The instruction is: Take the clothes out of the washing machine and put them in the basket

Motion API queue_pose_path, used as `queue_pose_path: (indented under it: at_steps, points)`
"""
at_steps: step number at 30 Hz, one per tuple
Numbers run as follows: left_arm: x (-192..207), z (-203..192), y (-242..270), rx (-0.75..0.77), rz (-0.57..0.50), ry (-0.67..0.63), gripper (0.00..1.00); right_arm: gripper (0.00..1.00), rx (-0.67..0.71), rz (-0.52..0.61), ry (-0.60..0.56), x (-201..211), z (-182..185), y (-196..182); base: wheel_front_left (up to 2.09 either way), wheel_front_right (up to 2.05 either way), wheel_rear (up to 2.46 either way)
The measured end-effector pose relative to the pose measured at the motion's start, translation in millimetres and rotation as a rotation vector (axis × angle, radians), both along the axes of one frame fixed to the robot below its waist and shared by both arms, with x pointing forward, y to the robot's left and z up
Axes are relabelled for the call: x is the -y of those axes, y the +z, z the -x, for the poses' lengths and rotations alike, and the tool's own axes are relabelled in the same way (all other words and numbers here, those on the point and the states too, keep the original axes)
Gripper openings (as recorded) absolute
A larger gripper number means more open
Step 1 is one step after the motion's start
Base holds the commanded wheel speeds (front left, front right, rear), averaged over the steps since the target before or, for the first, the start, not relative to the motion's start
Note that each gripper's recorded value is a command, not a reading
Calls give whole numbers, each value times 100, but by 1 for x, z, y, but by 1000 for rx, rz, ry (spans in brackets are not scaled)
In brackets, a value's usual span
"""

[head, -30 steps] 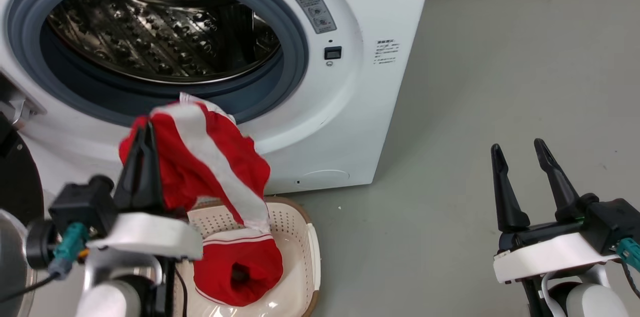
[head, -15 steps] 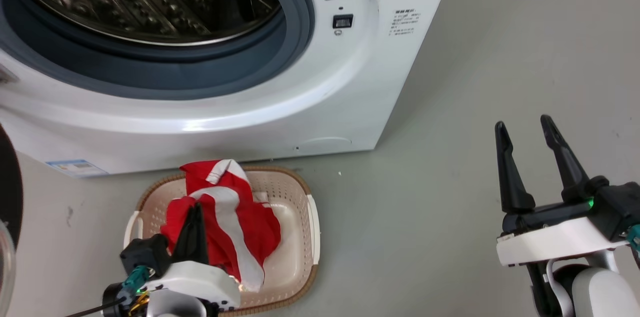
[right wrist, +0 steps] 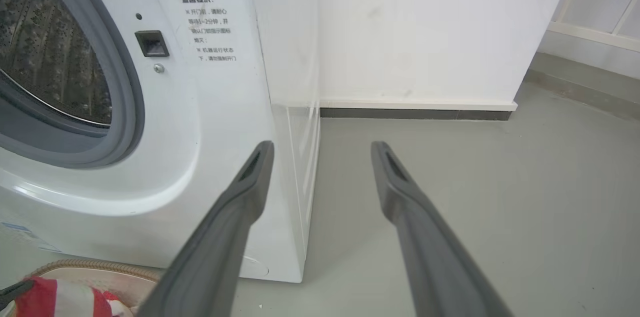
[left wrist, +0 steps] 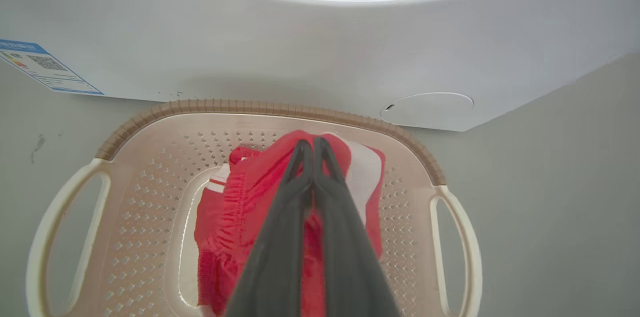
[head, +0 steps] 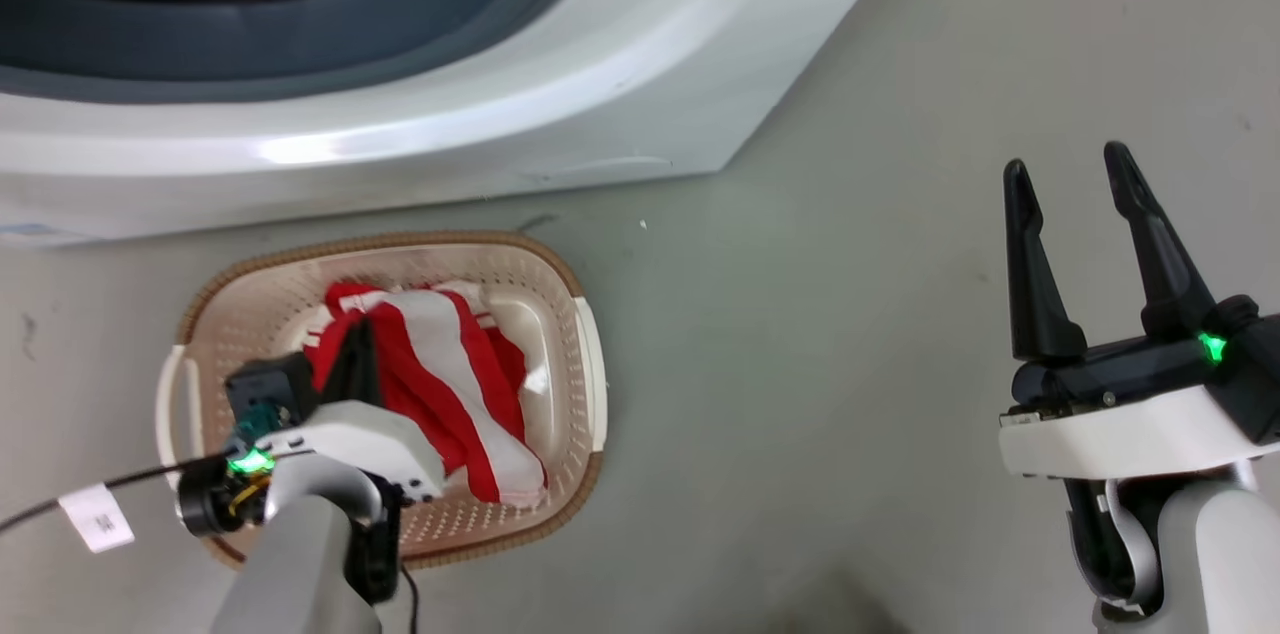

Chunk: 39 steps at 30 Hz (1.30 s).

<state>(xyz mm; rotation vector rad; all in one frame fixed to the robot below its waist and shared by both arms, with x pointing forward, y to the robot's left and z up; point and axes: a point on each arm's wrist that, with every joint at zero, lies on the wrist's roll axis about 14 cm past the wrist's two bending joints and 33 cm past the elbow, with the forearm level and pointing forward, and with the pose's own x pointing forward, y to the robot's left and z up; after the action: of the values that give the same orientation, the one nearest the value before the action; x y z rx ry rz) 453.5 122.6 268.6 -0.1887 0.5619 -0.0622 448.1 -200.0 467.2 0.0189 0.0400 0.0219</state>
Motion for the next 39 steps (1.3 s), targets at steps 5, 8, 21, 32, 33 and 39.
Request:
queue_pose_path:
  at_steps: [5, 8, 21, 32, 33, 39]
  points:
    - [-3, 4, -47, -122, -36, -14, 0, 100, -38, 14, -17, 7, -3, -19, 0, 0, 0]
    - [2, 10, -69, -189, -32, -12, 0, 100, -55, 30, -40, 16, -1, -24, 0, 0, 0]
    - [16, 38, -136, -461, -15, -21, 100, 100, -127, 54, -70, 28, 3, -50, 0, 0, 0]
    - [21, 37, -130, -474, 9, -11, 100, 100, -108, 60, -86, 34, 7, -41, 0, 0, 0]
    - [20, 37, -126, -466, 12, -10, 100, 100, -100, 57, -83, 32, 7, -39, 0, 0, 0]
    - [11, 46, -96, -415, 18, 0, 100, 100, -45, 31, -63, 23, 12, -15, 0, 0, 0]
